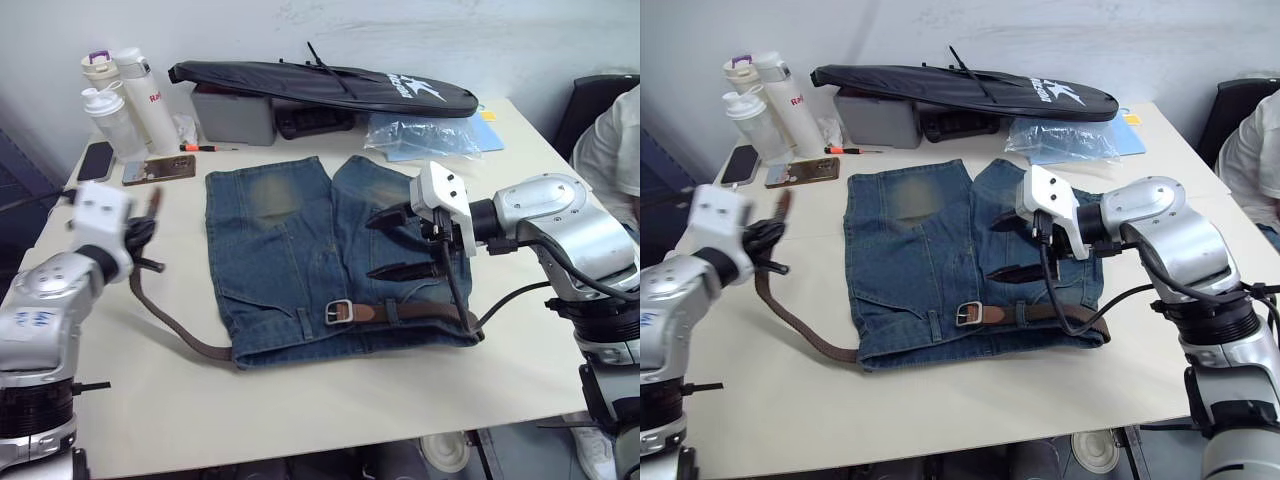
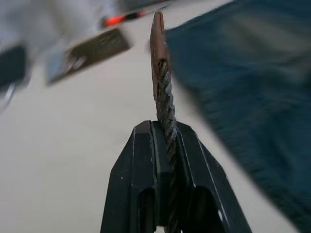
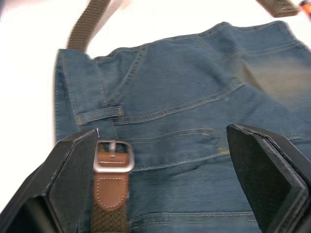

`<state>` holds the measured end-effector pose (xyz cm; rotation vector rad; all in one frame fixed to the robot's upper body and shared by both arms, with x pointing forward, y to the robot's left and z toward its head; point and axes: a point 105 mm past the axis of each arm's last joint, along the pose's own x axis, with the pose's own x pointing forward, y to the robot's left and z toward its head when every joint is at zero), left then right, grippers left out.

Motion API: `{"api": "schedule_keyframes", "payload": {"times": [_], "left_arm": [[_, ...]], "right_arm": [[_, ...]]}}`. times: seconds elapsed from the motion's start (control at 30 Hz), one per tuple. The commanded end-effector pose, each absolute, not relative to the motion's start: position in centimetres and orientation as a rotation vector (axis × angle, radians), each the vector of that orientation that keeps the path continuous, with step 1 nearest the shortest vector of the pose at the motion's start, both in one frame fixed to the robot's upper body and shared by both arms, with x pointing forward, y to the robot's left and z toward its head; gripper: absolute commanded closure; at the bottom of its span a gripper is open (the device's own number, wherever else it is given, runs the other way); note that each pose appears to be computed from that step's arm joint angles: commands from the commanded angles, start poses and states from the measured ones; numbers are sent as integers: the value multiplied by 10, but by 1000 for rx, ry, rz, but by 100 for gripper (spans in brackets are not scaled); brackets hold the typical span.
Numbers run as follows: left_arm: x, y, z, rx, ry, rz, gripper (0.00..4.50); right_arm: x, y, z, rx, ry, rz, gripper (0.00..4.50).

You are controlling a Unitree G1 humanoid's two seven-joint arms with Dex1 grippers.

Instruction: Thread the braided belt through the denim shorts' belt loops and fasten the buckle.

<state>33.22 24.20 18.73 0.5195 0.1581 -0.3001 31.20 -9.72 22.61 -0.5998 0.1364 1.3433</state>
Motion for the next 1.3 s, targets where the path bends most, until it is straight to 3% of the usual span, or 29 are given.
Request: {"api": "schedule_keyframes", "payload": {"times": [0.03,0.1,0.2,0.63,0.7,0.8,0.87,1.0,1.2,1.3], "left_arm": [[322,188,187,756,69,-602,442],[315,166,171,961,82,-779,442],[312,138,164,1049,51,-951,442],[320,91,171,1103,-78,-1165,442],[319,88,173,1102,-91,-1171,450],[318,83,177,1128,-114,-1179,450],[319,81,180,1130,-127,-1170,450],[320,81,184,1114,-135,-1158,450],[323,88,181,1118,-114,-1133,450],[324,92,177,1132,-92,-1127,450]], "right_arm": [[318,-96,249,-729,-22,1256,0],[321,-97,233,-925,-32,1223,0],[314,-74,231,-922,-152,1247,0],[307,-52,202,-973,-174,1251,0],[308,-52,199,-964,-164,1244,56],[307,-51,194,-949,-148,1245,186],[308,-51,190,-939,-129,1244,304],[306,-49,184,-915,-107,1260,445],[305,-49,189,-792,-88,1273,445],[300,-51,197,-740,-74,1302,354]]}}
